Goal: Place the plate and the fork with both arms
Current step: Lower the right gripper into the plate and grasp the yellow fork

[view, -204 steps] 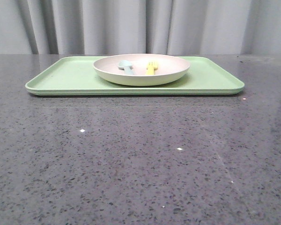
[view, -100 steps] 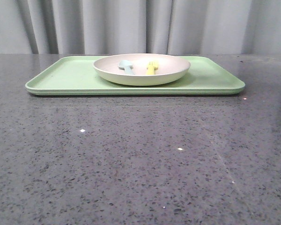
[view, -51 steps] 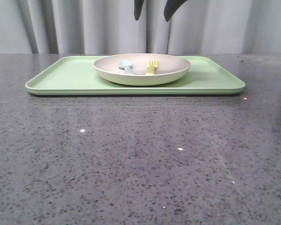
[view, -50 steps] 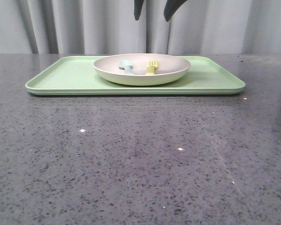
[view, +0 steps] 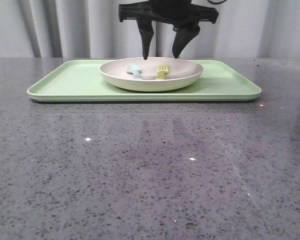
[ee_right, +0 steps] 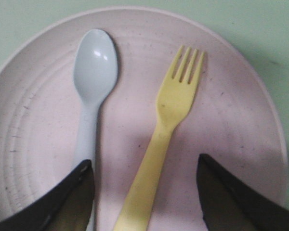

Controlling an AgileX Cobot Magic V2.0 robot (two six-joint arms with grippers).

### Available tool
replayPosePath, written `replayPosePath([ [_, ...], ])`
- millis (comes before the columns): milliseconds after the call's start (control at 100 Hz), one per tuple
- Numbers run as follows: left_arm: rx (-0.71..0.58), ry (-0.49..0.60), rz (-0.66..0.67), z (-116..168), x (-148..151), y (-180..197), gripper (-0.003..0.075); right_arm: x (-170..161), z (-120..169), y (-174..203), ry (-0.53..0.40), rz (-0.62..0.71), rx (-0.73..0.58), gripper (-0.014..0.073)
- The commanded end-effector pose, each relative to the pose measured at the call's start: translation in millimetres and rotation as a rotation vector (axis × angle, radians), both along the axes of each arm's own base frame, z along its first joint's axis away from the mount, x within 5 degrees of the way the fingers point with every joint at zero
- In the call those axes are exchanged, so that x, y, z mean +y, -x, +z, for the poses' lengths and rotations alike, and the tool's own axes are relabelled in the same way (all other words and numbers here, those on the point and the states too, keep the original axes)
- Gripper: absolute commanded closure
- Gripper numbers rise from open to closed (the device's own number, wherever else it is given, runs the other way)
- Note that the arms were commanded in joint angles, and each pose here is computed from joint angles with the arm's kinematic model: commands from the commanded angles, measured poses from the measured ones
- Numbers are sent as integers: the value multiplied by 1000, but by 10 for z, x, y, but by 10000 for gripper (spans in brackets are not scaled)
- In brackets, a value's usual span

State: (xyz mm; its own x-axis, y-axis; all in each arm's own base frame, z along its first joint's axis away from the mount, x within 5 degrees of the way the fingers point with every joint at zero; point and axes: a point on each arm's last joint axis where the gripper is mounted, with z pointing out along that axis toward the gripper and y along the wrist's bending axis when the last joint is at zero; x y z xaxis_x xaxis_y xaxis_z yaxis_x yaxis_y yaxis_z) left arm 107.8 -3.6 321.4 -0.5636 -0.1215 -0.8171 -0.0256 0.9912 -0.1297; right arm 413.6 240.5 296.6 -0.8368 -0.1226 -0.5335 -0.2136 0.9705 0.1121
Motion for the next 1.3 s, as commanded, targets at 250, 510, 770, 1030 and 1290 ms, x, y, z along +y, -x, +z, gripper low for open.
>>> replayPosePath([
  [250, -94, 16, 13, 135, 2, -30, 345, -22, 268, 13, -48, -20, -90, 128],
  [510, -94, 16, 13, 135, 2, -30, 345, -37, 267, 1, -27, -22, -103, 128],
  [770, -94, 16, 13, 135, 2, -30, 345, -35, 258, -2, -26, -22, -102, 128],
  [1030, -94, 16, 13, 135, 2, -30, 345, -28, 174, -16, -8, -24, -72, 128],
  [1290, -94, 16, 13, 135, 2, -30, 345, -14, 72, -36, 7, -27, -39, 128],
])
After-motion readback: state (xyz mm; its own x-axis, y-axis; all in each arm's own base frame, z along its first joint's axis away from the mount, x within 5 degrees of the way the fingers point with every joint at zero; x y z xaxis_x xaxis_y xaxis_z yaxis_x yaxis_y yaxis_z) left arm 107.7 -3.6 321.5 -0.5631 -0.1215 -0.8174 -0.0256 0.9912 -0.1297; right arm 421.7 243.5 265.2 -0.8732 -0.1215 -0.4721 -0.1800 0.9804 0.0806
